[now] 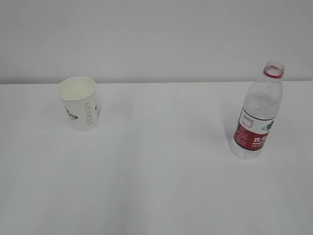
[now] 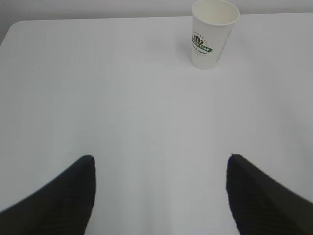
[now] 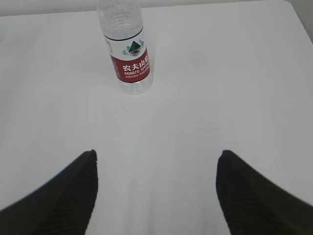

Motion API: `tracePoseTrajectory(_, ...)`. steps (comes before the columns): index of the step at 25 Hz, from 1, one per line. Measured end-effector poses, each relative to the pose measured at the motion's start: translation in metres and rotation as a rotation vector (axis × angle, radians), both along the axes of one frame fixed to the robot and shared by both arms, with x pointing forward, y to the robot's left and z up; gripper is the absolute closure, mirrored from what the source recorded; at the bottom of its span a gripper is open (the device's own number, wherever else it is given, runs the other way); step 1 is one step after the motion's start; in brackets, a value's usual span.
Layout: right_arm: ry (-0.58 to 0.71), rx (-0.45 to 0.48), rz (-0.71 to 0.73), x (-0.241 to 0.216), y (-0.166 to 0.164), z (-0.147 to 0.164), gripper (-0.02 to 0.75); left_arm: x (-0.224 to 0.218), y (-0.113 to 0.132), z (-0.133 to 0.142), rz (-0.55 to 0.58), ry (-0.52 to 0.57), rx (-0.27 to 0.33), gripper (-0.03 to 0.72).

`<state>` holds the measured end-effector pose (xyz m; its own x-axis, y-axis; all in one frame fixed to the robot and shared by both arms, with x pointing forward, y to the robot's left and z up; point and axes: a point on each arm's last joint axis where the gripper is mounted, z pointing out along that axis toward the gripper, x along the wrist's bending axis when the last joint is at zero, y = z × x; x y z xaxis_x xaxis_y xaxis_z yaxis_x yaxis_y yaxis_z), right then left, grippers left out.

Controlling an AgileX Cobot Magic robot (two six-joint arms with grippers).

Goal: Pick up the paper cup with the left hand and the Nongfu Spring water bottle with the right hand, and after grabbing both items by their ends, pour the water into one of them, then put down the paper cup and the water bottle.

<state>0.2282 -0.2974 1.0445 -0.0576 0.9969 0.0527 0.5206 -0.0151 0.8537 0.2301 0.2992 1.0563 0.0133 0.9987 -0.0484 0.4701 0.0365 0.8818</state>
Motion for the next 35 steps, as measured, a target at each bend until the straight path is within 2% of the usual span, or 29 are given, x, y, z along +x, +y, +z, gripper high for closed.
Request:
tracePoseTrajectory(15,0.000,0.000,0.000,0.0000,0.0000,0.0000,0.169,0.0000,0.0000,0.0000,0.000,0.000,0.000,0.113)
tracePoseTrajectory(35,0.000,0.000,0.000,0.0000,0.0000,0.0000,0.169,0.0000,0.0000,0.0000,0.000,0.000,0.000,0.118)
